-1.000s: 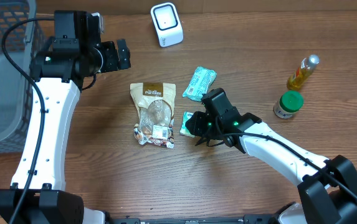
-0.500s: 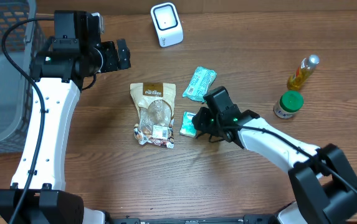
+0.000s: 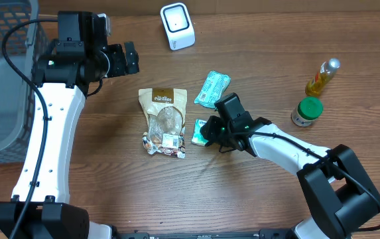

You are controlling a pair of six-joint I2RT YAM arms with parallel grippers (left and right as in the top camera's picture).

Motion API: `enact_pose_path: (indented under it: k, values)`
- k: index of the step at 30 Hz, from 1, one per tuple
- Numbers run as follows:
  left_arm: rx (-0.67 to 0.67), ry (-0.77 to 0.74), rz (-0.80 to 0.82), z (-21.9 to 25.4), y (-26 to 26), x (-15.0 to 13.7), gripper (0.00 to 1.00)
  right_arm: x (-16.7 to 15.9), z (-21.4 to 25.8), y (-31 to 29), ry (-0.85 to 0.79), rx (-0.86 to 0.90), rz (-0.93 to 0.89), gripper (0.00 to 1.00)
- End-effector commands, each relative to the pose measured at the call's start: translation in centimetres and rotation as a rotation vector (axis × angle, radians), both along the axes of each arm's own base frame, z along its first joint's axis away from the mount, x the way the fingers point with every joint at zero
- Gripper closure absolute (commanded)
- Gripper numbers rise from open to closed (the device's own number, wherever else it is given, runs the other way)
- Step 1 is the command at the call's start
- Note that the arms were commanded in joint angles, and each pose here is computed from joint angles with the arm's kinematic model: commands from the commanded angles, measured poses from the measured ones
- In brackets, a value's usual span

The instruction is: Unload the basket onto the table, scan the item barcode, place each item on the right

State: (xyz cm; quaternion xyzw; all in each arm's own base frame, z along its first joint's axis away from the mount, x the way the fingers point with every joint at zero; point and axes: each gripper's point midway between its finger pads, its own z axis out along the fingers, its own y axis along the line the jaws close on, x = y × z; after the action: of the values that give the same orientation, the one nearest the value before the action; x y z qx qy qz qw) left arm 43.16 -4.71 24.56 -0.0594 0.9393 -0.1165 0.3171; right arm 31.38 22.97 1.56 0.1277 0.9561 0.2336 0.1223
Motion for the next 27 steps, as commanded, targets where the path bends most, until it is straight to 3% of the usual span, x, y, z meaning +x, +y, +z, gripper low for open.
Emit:
enact_pose_path:
  k: [1,5,10,18,20,27]
  values:
    - [0.018,-0.018,-0.018,0.5,-0.1,0.2,0.0,-0.2,-0.8,-0.2,0.017,-0.012,-0.003,0.65]
    - [0.018,-0.018,-0.018,0.5,-0.1,0.2,0.01,-0.4,-1.8,-0.4,0.048,-0.017,-0.027,0.67]
    - [0.018,-0.018,-0.018,0.5,-0.1,0.2,0.0,-0.3,-2.0,-0.6,0.052,-0.019,-0.032,0.83]
    - [0.018,-0.018,-0.018,0.5,-0.1,0.2,0.0,-0.1,-1.4,-0.9,0.057,0.01,-0.019,0.96]
    - [0.018,-0.018,-0.018,0.5,-0.1,0.2,0.01,-0.1,-0.2,-0.6,0.056,0.075,0.044,0.96]
    - [0.018,-0.018,-0.018,0.5,-0.1,0.2,0.0,-1.7,11.3,0.5,-0.134,0.597,0.464,0.96]
